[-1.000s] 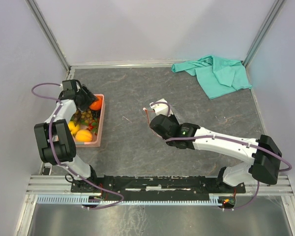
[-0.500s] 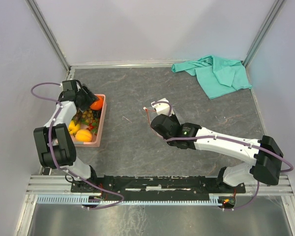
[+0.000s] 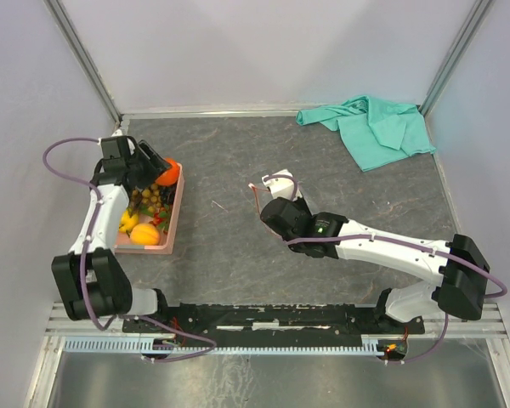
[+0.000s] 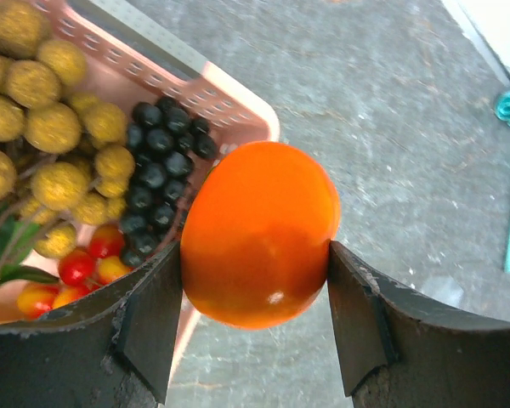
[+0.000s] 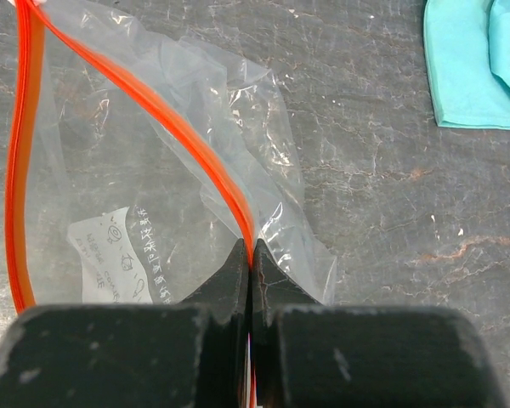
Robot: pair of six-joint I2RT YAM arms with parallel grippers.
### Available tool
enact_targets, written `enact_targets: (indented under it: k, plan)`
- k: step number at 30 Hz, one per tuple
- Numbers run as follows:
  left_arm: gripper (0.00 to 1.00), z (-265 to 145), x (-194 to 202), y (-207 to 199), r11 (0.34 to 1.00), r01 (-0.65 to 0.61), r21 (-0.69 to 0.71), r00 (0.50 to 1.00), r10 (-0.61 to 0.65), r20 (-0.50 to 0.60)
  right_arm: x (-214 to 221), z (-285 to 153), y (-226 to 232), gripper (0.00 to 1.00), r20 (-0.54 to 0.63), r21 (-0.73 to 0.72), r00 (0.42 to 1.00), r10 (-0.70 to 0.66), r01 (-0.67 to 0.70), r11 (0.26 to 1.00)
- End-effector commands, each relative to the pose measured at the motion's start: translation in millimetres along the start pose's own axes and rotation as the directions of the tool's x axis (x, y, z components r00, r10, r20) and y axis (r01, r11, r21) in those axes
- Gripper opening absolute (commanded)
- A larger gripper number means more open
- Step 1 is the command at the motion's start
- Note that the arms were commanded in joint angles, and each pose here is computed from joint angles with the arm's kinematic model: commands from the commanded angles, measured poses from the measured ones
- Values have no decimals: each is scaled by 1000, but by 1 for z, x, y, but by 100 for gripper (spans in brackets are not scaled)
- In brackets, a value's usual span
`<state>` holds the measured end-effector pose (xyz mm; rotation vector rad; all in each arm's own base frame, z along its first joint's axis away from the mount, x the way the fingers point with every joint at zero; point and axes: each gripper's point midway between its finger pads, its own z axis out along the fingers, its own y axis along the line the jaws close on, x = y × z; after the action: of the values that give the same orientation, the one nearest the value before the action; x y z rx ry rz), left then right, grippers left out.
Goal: Place the food in the zip-top bag and seal the zipper
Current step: Pick up the fake fruit from the bin.
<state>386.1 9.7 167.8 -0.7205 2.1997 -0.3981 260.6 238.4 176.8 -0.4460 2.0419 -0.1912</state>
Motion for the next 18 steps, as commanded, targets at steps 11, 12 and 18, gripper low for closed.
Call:
enact_targets:
  k: [11,12,18]
  plan:
    - [6,-86,86,-124,931,-56,361,991,95,-91,-40,-5,-7,2,122,28,979,165,-170,985]
    - [6,-90,92,-130,923,-48,381,990,93,-103,-40,-4,-6,2,124,27,977,172,-177,984]
    - [5,-109,125,-165,876,13,483,983,78,-169,-41,0,1,2,127,12,972,197,-200,980]
